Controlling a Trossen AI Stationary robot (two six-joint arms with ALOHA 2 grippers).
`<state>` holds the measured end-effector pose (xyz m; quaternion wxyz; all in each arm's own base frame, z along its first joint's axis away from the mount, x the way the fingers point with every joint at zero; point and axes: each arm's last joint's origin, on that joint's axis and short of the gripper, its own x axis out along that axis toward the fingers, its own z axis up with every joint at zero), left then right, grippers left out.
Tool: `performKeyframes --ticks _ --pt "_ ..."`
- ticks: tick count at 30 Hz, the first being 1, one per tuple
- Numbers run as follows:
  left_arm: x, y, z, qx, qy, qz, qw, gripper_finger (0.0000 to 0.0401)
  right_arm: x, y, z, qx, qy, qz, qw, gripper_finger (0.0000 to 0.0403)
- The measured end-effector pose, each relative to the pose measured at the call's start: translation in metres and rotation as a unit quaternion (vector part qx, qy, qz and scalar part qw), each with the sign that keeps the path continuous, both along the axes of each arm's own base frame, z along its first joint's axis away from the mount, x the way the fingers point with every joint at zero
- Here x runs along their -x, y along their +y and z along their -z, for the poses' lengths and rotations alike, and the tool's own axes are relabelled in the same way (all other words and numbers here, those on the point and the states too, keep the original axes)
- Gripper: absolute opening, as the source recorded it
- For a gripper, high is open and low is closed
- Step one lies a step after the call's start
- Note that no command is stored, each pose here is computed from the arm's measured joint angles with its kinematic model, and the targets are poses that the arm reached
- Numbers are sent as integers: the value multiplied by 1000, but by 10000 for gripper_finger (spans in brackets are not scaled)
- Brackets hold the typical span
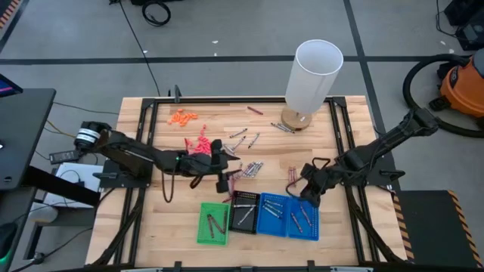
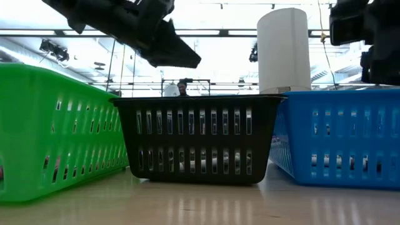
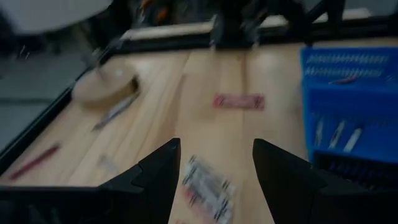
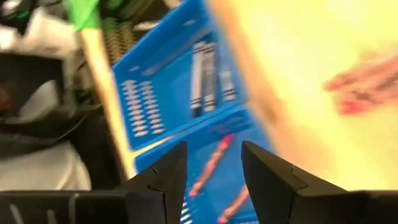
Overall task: Sort crayons
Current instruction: Put the red crayon into the green bin
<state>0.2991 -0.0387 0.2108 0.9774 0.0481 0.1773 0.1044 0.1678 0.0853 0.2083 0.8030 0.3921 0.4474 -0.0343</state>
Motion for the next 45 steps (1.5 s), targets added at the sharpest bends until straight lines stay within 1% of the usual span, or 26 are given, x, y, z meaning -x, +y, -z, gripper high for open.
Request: performKeyframes --ticks 2,4,7,10,12,14,17,19,21,22,24,27,30,33,35,39,42,45 --pt "4 3 -1 14 16 -11 1000 213 1 -7 -2 19 20 31 999 159" --pt "6 6 -1 28 22 -22 999 213 2 -14 -2 50 45 61 996 159" --pt "6 11 0 46 22 -37 998 213 -2 -25 2 99 78 112 986 159" --pt "5 17 3 68 26 -50 996 213 -8 -37 12 130 115 149 974 159" --pt "6 21 6 84 41 -59 994 213 -13 -42 19 145 139 152 968 159" --pt "9 27 12 100 69 -79 989 213 -17 -46 23 151 149 145 966 159" --pt "16 35 22 145 123 -102 977 213 -21 -48 26 154 149 130 968 159" --pt "20 39 28 181 157 -109 965 213 -21 -50 26 163 148 125 968 159" --pt "26 39 33 193 199 -98 956 213 -22 -53 25 178 141 124 966 159" --pt "28 37 36 184 220 -86 954 212 -23 -56 24 183 135 123 966 159" --pt "31 35 38 144 251 -57 956 209 -26 -60 23 186 122 119 968 159" --pt "30 34 37 95 258 -19 961 200 -30 -62 21 175 103 108 973 159" --pt "30 36 37 75 265 10 961 188 -31 -63 23 178 108 94 974 159" --pt "27 42 40 78 269 46 959 173 -34 -65 23 186 100 86 974 159" --pt "24 46 44 73 284 61 954 163 -36 -67 24 191 96 81 973 159" --pt "9 51 46 56 311 86 945 154 -38 -71 25 206 97 73 971 159" --pt "0 51 42 41 348 115 930 153 -38 -74 25 220 94 72 968 159" --pt "-10 49 39 44 374 162 912 153 -38 -76 24 225 92 69 968 159"
